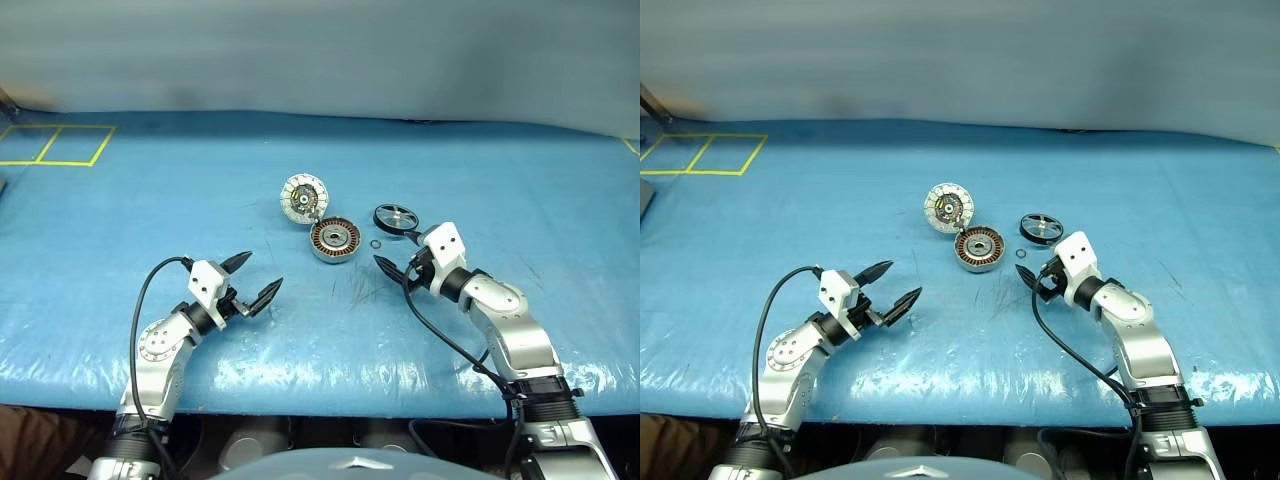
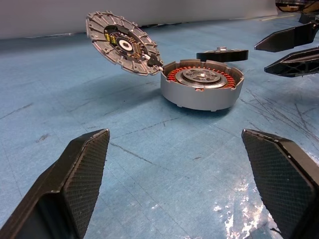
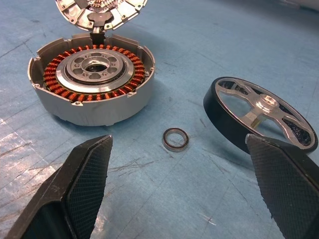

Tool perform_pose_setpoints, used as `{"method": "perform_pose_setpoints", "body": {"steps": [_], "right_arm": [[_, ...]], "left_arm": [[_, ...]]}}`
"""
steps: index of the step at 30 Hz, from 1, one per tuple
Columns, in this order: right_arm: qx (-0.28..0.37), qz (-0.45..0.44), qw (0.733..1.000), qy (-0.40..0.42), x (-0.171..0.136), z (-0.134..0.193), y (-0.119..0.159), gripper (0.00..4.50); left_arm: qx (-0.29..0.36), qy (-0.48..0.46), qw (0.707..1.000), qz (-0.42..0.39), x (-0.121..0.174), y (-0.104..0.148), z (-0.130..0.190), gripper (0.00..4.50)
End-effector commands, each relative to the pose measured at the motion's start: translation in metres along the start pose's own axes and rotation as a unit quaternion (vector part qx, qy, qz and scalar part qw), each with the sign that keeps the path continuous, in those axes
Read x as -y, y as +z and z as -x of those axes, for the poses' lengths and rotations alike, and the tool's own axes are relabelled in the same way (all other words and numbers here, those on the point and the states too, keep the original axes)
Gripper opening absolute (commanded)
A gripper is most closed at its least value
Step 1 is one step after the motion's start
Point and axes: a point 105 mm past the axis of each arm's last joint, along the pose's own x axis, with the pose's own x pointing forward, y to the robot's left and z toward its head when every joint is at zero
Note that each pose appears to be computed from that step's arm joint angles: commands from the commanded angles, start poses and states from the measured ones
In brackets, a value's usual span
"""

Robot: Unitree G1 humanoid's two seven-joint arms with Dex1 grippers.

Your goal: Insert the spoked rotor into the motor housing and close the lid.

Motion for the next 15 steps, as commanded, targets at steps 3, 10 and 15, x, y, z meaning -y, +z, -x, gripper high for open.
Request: {"method": "perform_pose_setpoints", "body": {"steps": [3, 10, 15], "right_arm": [[0.025, 0.007, 1.0, 0.0, 0.0023, -0.0004, 0.0134, 4.47], [0.034, 0.008, 0.999, 0.006, 0.001, -0.0009, 0.0155, 4.47], [0.037, 0.011, 0.999, 0.01, 0.0002, -0.001, 0.0164, 4.47]], "left_arm": [[0.016, -0.003, 1.0, -0.019, -0.0011, 0.0118, -0.0006, 4.5], [0.014, -0.004, 1.0, -0.022, -0.0018, 0.0125, 0.0, 4.5], [0.013, -0.005, 1.0, -0.023, -0.0022, 0.0123, -0.0005, 4.5]]}}
